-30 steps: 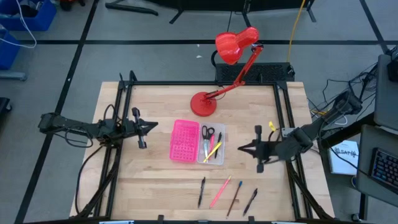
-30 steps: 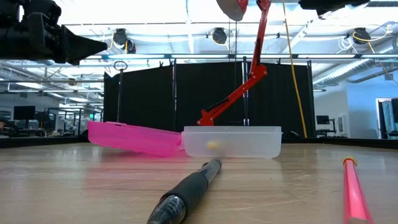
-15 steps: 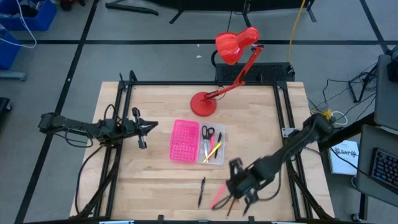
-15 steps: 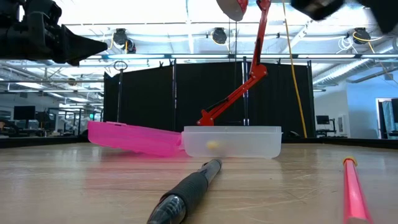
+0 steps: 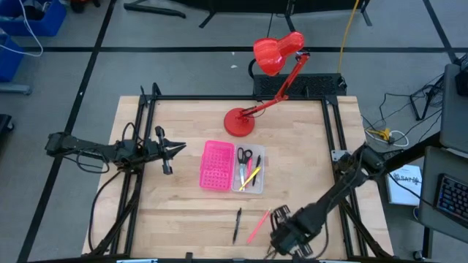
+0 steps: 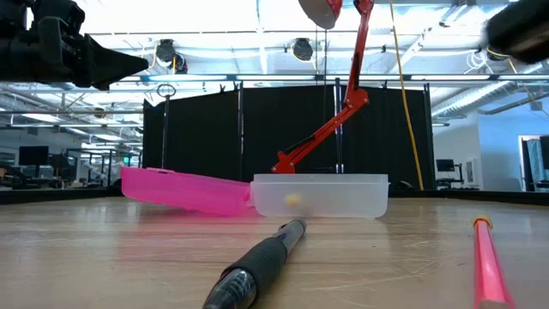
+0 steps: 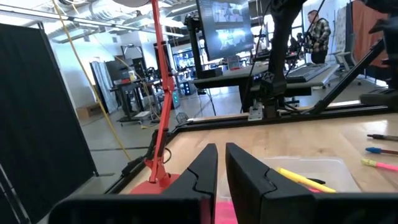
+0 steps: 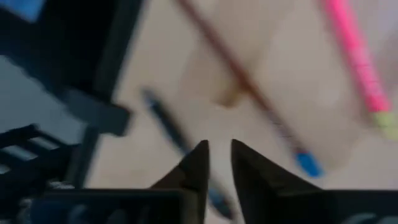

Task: Pick & place school supplies into a supply box
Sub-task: Put the black pen into the pink supply box

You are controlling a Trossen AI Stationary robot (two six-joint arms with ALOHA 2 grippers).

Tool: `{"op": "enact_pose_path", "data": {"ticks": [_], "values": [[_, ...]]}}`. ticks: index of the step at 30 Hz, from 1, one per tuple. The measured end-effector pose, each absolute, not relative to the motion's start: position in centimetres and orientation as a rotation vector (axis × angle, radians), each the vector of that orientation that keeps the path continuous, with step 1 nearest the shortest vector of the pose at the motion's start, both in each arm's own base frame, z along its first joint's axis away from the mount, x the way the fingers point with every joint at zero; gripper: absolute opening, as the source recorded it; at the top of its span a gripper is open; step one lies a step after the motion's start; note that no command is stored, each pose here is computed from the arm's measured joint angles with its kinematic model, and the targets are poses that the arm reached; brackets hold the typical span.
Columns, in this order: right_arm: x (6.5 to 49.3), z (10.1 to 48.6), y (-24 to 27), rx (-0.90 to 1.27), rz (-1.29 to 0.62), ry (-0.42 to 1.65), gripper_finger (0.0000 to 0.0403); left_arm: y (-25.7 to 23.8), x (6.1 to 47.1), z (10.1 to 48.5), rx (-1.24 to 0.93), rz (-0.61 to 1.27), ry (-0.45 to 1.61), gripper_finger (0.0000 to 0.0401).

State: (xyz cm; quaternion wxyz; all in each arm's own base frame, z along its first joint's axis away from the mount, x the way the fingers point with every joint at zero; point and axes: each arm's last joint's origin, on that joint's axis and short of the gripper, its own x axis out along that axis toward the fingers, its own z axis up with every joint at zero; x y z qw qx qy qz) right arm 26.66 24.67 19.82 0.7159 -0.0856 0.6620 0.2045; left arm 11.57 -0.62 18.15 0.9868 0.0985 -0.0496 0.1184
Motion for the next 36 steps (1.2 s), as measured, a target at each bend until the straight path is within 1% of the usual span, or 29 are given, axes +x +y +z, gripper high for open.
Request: {"op": "enact_pose_path", "data": {"ticks": [4,7,11,14,18,23,27,30,33,36], "values": [[25.4,19.9,25.9,-0.201,0.466,1.469,0.0128,-0.6,11.6,18.2,0.198,0.237,-0.1,0.0042],[24.6,19.7,26.8,-0.297,0.464,1.422,0.0159,-0.6,11.6,18.2,0.192,0.237,-0.1,0.0042],[24.0,18.7,27.7,-0.45,0.502,1.384,0.018,-0.6,11.6,18.2,0.169,0.236,-0.103,0.0042],[24.1,17.3,28.0,-0.505,0.517,1.4,0.0186,-0.6,11.6,18.1,0.167,0.235,-0.101,0.0042],[24.0,15.6,28.2,-0.578,0.534,1.45,0.0185,-0.6,11.6,18.1,0.169,0.235,-0.095,0.0042],[23.8,14.4,28.2,-0.619,0.588,1.524,0.0175,-0.6,11.6,18.1,0.169,0.235,-0.095,0.0042],[23.6,13.7,28.3,-0.655,0.619,1.519,0.0169,-0.6,11.6,18.1,0.169,0.235,-0.095,0.0042],[23.1,12.4,27.8,-0.687,0.606,1.514,0.0162,-0.6,11.6,18.1,0.169,0.235,-0.095,0.0042],[22.4,11.2,27.1,-0.696,0.605,1.529,0.0145,-0.6,11.6,18.1,0.169,0.235,-0.095,0.0042],[21.9,10.1,26.5,-0.688,0.611,1.53,0.0112,-0.6,11.6,18.1,0.169,0.235,-0.095,0.0042]]}}
